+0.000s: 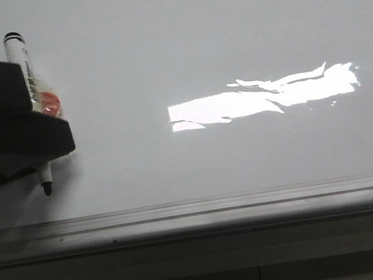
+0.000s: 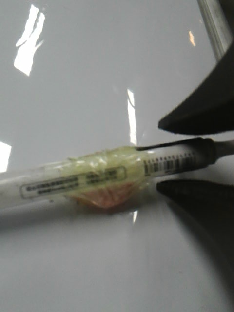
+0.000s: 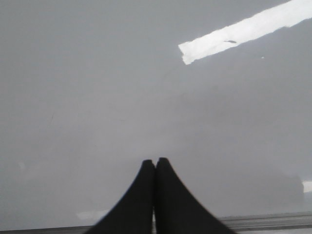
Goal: Write number 0 on whiteboard
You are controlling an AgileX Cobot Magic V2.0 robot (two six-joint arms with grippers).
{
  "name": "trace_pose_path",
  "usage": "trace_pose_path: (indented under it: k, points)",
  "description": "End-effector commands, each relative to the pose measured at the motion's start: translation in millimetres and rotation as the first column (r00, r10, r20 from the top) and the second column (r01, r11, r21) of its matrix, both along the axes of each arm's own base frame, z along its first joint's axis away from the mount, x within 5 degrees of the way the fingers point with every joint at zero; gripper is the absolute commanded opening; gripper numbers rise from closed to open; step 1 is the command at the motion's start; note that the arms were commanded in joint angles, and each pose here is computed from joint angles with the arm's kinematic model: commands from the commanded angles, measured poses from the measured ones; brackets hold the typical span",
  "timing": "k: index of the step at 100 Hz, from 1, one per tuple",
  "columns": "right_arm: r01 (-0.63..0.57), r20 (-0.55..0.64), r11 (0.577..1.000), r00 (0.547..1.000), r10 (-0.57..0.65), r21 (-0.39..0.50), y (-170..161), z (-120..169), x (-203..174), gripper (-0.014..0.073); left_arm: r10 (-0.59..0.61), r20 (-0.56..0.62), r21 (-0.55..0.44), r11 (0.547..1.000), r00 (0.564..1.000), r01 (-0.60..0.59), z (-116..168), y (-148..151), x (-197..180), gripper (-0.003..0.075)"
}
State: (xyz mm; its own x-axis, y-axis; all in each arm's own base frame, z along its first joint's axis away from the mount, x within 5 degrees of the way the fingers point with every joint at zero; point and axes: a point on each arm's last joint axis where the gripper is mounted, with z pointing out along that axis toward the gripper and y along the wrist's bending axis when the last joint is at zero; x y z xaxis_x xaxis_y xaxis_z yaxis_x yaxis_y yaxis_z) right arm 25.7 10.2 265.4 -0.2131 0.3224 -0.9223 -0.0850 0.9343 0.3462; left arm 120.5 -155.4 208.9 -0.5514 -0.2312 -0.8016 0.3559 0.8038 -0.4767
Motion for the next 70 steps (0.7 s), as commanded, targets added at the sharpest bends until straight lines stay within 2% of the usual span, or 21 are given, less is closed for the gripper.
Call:
trace_pose_path:
  k: [1, 26, 38, 42, 45, 51, 52, 56, 63, 70]
  points:
    - [0.015, 0.067, 1.000, 0.998, -0.014, -0.018, -2, 12, 2, -0.0071, -0.003, 0.038, -0.025, 1.000, 0.999, 0.004, 9, -4, 2, -0.0018]
    - [0.013, 0.070, 1.000, 0.997, -0.012, -0.013, -1, 13, 1, -0.0066, -0.090, 0.123, 0.021, 0.996, 0.988, 0.088, 13, -8, 0, -0.0020]
    - [-0.048, 0.091, 0.998, 0.995, 0.052, -0.042, 4, 15, 0, -0.0066, -0.205, 0.240, 0.090, 0.978, 0.949, 0.189, 18, -14, -4, -0.0020]
    - [-0.081, 0.096, 0.995, 0.992, 0.086, -0.055, 6, 15, 1, -0.0066, -0.257, 0.287, 0.124, 0.965, 0.923, 0.230, 21, -17, -6, -0.0020]
    - [-0.110, 0.099, 0.993, 0.989, 0.113, -0.031, 8, 16, 0, -0.0066, -0.294, 0.319, 0.149, 0.954, 0.901, 0.259, 22, -19, -7, -0.0020]
    - [-0.182, 0.103, 0.983, 0.977, 0.184, -0.032, 12, 17, -1, -0.0066, -0.394, 0.391, 0.227, 0.917, 0.832, 0.328, 24, -23, -12, -0.0020]
    - [-0.191, 0.103, 0.981, 0.976, 0.194, -0.037, 12, 16, -1, -0.0066, -0.394, 0.391, 0.227, 0.917, 0.832, 0.328, 24, -23, -12, -0.0020]
    - [-0.241, 0.103, 0.967, 0.963, 0.249, -0.083, 15, 16, -2, -0.0066, -0.457, 0.434, 0.293, 0.887, 0.776, 0.358, 25, -26, -15, -0.0020]
    - [-0.317, 0.092, 0.934, 0.938, 0.335, -0.167, 18, 16, -2, -0.0064, -0.523, 0.476, 0.370, 0.848, 0.707, 0.379, 26, -28, -18, -0.0020]
    - [-0.391, 0.059, 0.889, 0.908, 0.415, -0.237, 21, 19, -2, -0.0036, -0.547, 0.493, 0.406, 0.832, 0.676, 0.378, 27, -29, -19, -0.0020]
